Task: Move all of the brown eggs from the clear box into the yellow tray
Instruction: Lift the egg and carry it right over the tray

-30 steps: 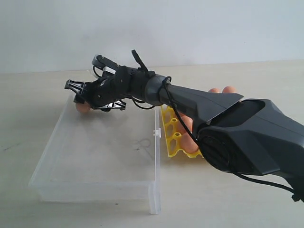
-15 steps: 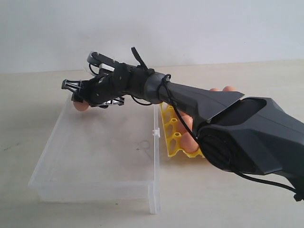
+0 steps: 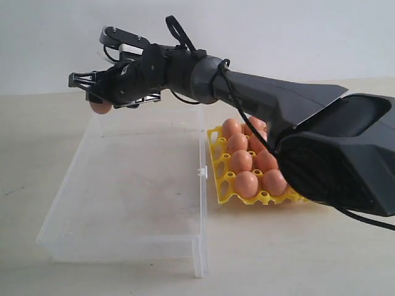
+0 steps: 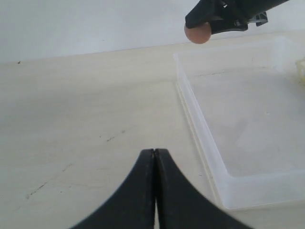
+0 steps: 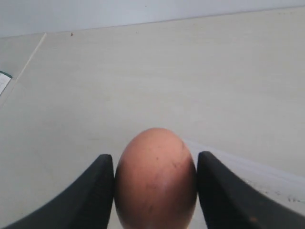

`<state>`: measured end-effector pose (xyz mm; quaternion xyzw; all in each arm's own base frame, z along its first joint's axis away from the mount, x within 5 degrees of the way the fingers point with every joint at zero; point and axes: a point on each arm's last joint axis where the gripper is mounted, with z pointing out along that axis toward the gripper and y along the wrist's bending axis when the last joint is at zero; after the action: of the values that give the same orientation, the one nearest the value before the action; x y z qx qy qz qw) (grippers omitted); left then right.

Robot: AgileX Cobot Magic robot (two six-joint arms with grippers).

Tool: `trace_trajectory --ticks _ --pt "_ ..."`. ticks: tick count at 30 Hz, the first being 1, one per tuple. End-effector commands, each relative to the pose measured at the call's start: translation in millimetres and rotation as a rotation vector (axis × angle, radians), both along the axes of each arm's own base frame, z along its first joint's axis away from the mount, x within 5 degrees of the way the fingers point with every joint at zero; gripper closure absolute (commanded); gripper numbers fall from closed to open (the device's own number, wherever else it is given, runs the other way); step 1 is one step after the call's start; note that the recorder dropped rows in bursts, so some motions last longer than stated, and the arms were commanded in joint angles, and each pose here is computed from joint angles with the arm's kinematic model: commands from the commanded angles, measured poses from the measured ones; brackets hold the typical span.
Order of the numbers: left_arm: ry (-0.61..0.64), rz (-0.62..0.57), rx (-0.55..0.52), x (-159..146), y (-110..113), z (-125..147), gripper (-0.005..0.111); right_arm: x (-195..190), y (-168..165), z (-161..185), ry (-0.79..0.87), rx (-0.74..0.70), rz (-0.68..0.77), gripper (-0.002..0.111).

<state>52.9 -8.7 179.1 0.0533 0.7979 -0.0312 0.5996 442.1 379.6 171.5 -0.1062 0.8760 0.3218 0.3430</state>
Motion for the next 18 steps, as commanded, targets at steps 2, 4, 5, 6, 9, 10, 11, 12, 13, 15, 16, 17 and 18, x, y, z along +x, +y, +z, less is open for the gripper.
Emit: trace_trajectory --ticks 2,4,5,6,9,10,11,12,13,15,16,17,18 --pt "-0.019 0.003 -0.004 0 0 2 0.107 -13 -17 20 -0.108 -0.074 0.007 0.108" --pt "-0.019 0.003 -0.004 0 0 2 0.107 -20 -27 30 -0.154 -0.067 -0.012 0.108" --pt "-0.019 0.003 -0.004 0 0 2 0.107 -26 -33 32 -0.179 -0.068 -0.021 0.108" --pt "-0.019 0.003 -0.004 0 0 2 0.107 -32 -39 30 -0.186 -0.076 -0.029 0.108" --pt "-0.019 0.003 -0.004 0 0 2 0.107 -54 -62 38 -0.234 -0.056 -0.065 0.108" --pt "-0.019 0.003 -0.004 0 0 2 0.107 -65 -70 42 -0.258 -0.056 -0.068 0.108" --pt "-0.019 0.003 -0.004 0 0 2 0.107 -76 -78 46 -0.283 -0.056 -0.068 0.108" --pt "-0.019 0.003 -0.004 0 0 2 0.107 -84 -86 50 -0.318 -0.056 -0.069 0.108" --pt "-0.019 0.003 -0.004 0 0 2 0.107 -96 -97 53 -0.350 -0.064 -0.069 0.108" --pt "-0.019 0.003 -0.004 0 0 2 0.107 -118 -120 56 -0.402 -0.082 -0.077 0.108" --pt "-0.019 0.003 -0.004 0 0 2 0.107 -127 -134 55 -0.416 -0.088 -0.104 0.108" --pt "-0.019 0.003 -0.004 0 0 2 0.107 -135 -149 54 -0.417 -0.098 -0.137 0.108" --pt "-0.019 0.003 -0.004 0 0 2 0.107 -140 -162 51 -0.409 -0.110 -0.168 0.108"
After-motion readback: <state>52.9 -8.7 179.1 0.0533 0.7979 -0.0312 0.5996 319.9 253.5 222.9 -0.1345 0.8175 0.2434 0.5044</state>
